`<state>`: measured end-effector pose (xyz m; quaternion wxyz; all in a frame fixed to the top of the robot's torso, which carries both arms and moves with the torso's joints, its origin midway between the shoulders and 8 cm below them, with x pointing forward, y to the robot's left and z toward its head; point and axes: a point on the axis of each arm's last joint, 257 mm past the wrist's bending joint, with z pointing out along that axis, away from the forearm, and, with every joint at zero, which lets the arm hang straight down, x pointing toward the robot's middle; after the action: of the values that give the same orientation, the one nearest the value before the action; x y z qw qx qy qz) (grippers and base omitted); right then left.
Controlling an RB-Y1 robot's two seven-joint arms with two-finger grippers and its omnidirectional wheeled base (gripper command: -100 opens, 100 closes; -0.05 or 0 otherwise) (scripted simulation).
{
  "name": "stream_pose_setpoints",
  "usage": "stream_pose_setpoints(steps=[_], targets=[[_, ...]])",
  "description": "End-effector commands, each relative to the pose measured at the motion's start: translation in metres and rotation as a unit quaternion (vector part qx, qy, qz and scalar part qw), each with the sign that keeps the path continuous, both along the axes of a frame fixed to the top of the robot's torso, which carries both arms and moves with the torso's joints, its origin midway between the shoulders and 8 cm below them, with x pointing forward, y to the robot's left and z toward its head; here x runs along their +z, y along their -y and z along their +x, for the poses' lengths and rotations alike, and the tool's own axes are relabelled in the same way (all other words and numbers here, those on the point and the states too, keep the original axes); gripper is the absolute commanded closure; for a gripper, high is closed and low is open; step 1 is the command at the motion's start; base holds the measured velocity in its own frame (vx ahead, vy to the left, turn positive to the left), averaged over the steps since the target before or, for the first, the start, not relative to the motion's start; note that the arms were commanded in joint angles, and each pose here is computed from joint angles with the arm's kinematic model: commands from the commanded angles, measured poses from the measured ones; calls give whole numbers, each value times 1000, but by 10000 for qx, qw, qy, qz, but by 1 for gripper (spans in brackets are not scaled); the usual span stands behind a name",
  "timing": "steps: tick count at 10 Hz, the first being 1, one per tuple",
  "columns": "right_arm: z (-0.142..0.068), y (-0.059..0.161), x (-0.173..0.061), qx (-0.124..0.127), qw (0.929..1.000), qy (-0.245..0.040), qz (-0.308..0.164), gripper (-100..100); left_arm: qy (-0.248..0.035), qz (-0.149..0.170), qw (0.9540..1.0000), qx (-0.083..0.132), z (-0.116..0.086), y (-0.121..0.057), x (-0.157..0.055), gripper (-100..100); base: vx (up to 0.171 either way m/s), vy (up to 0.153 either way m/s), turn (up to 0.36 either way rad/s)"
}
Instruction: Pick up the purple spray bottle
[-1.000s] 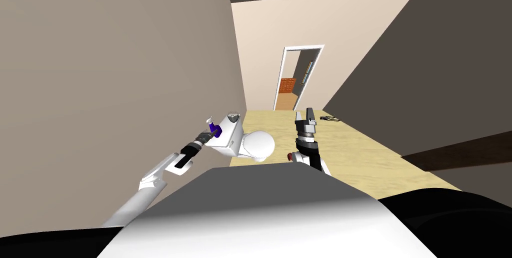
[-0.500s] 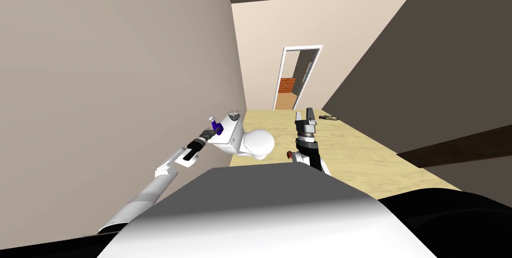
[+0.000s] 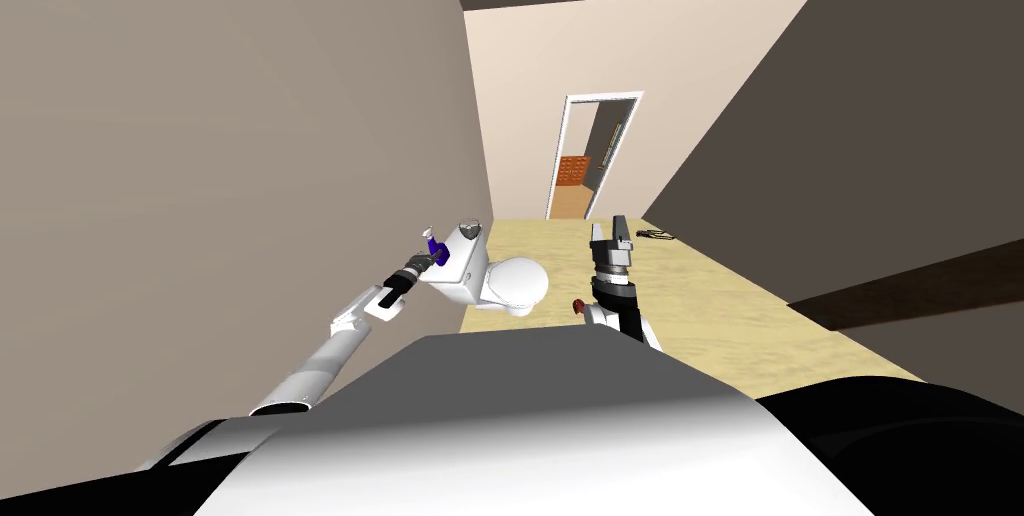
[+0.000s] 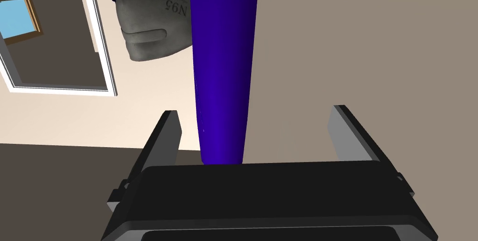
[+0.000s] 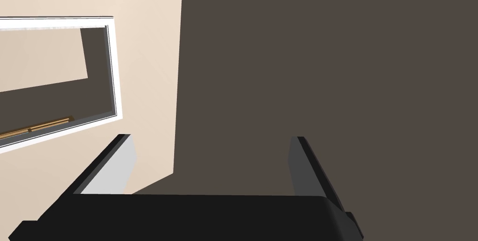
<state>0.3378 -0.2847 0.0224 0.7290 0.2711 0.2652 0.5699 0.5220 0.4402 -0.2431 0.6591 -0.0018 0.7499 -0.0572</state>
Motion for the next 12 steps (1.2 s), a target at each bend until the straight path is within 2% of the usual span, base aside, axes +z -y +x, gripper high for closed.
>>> stream_pose_setpoints(steps=[1,2,3,5,6,7,10,11,12], targets=[[0,0,0,0,10000,0,0,0,-35,4,9999,96,6,-9,-3,-100,-15,11,0],[0,0,0,0,10000,0,0,0,-51,4,9999,109,5,-11,-5,-100,4,6,3],[0,0,0,0,10000,0,0,0,-50,-25,10000,-27,17,7,-10,-100,-82,11,-8],[0,0,0,0,10000,0,0,0,3,-18,10000,66,34,-1,-1,-100,-74,23,-9],[0,0,0,0,10000,0,0,0,-55,-17,9999,118,32,-6,-7,-100,-10,6,-1],[0,0,0,0,10000,0,0,0,-52,-31,10000,-51,43,16,-11,-100,-76,18,-2],[0,0,0,0,10000,0,0,0,0,-25,10000,54,61,8,0,-100,-52,11,-5],[0,0,0,0,10000,0,0,0,-66,-24,9999,107,59,3,-7,-100,5,2,-2],[0,0,0,0,10000,0,0,0,-41,-21,9999,-94,70,27,-7,-100,-79,18,-9]])
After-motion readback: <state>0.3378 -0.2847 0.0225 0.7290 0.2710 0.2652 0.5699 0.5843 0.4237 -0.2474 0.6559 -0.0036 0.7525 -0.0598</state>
